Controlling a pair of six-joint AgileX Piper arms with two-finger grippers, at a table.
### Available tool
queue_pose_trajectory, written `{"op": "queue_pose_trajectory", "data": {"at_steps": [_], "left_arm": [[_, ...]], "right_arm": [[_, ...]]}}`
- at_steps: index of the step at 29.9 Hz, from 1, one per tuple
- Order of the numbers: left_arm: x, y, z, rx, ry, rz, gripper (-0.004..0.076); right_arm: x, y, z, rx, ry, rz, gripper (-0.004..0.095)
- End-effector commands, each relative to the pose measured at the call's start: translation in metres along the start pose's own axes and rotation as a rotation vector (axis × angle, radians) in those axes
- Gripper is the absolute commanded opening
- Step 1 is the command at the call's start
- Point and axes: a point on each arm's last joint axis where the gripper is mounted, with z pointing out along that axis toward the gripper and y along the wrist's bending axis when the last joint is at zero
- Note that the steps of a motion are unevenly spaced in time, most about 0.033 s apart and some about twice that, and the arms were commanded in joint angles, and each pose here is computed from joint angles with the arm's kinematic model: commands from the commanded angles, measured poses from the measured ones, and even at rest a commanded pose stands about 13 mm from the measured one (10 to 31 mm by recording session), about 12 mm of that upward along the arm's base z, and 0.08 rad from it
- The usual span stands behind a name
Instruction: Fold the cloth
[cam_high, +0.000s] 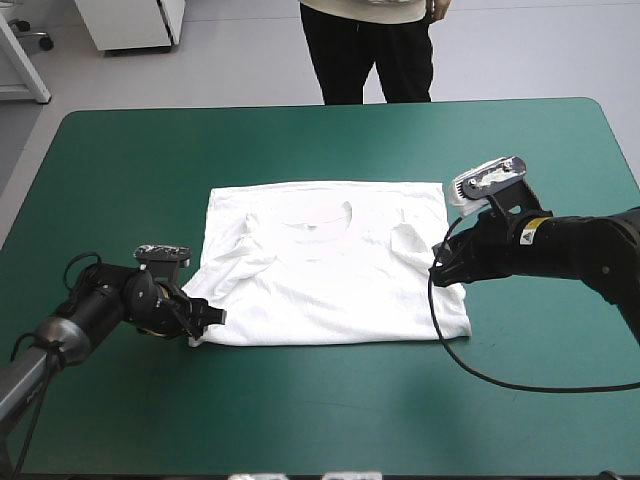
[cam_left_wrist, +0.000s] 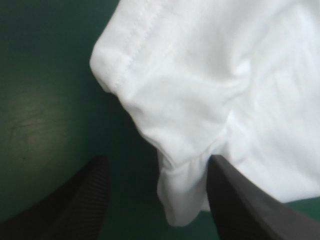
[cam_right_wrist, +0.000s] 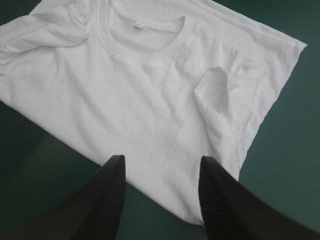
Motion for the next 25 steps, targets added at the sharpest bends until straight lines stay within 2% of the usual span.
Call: {"op": "queue_pose_trajectory", "data": {"at_steps": [1,7,9,14,22,25], "left_arm": [[-0.006,0.000,0.009,-0.005,0.034,0.026,0.0424],[-0.008,-0.001,0.031,0.005,0.106,0.036,0.0398],[-0.009,-0.002,0.031,0.009,0.100,0.031,0.0329],[-0.007,-0.002,0.031,0.006,0.116,0.033,0.0008],[-0.008,-0.001,0.031,0.004,0.113,0.026,-0.0009],[-0.008,-0.001,0.031,0.004,0.113,0.028,-0.0009]], "right_arm": [[-0.008,0.002,-0.012,0.000,-0.092,-0.001,0.0441],[-0.008,0.002,-0.012,0.005,-0.092,-0.004,0.0441],[-0.007,0.000,-0.012,0.022,-0.081,-0.009,0.0442],[0.002,-0.009,-0.010,0.123,0.001,0.035,0.0442],[0.042,-0.016,0.030,0.130,0.171,0.113,0.0442],[0.055,-0.020,0.047,0.149,0.164,0.125,0.0448]]}}
